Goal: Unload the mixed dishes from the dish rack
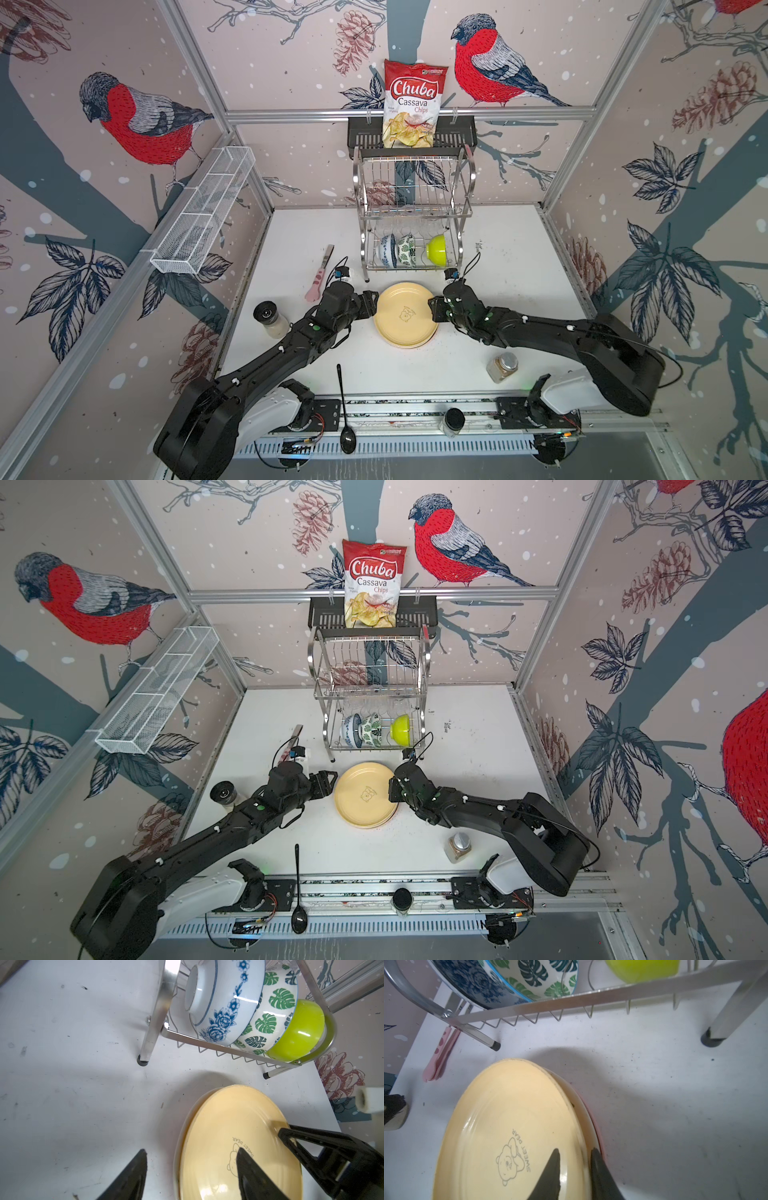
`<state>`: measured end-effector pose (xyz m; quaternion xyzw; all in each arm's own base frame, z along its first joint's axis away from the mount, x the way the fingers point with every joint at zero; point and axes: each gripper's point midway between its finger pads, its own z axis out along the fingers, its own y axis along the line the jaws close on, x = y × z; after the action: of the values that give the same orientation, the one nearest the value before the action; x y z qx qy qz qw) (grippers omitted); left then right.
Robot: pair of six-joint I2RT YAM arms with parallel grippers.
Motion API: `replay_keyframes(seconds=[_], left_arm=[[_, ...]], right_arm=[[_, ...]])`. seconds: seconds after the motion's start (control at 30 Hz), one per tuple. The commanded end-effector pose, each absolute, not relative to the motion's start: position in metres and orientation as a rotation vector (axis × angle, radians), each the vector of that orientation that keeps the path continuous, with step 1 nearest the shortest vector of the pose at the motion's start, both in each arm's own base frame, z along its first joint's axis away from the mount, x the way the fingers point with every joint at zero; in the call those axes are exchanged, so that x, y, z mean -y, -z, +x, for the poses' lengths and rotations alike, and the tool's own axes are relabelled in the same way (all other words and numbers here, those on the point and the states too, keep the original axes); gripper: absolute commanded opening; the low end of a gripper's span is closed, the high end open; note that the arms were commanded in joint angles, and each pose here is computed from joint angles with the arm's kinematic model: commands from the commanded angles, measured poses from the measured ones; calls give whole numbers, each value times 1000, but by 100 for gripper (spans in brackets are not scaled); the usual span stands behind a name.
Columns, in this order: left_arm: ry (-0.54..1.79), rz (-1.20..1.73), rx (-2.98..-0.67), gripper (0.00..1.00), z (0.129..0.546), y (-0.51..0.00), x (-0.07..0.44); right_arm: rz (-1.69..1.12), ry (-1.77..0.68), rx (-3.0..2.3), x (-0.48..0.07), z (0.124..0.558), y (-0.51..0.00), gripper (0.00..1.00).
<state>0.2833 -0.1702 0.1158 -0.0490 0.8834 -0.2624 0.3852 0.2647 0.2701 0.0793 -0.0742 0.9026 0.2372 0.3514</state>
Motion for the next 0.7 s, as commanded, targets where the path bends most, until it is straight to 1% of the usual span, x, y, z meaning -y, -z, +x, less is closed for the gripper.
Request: replay_keyframes(seconds=[0.0,0.13,0.2,0.37,0.43,0.53,0.67], left_arm=[[615,-155,-2238,69,291,-121,164],[593,-186,-2221,74,306,-133,162],[591,-202,-2206,76,315,-142,162],[553,-275,-2171,77,339,-156,153],[539,-292,-2171,77,346,-154,151],[534,-313,-2184,76,355,-149,151],[522,-331,-2175,74,369,-148,150]], right_arm=[[-242,-621,-2310,-270,263,-91,36],[-276,-644,-2288,-270,265,-107,52],[-278,-649,-2272,-269,267,-115,55],[-240,-643,-2204,-256,282,-139,55],[-235,-649,-2185,-251,289,-144,55],[-225,-676,-2122,-243,300,-166,54],[-263,-737,-2040,-241,310,-186,53]])
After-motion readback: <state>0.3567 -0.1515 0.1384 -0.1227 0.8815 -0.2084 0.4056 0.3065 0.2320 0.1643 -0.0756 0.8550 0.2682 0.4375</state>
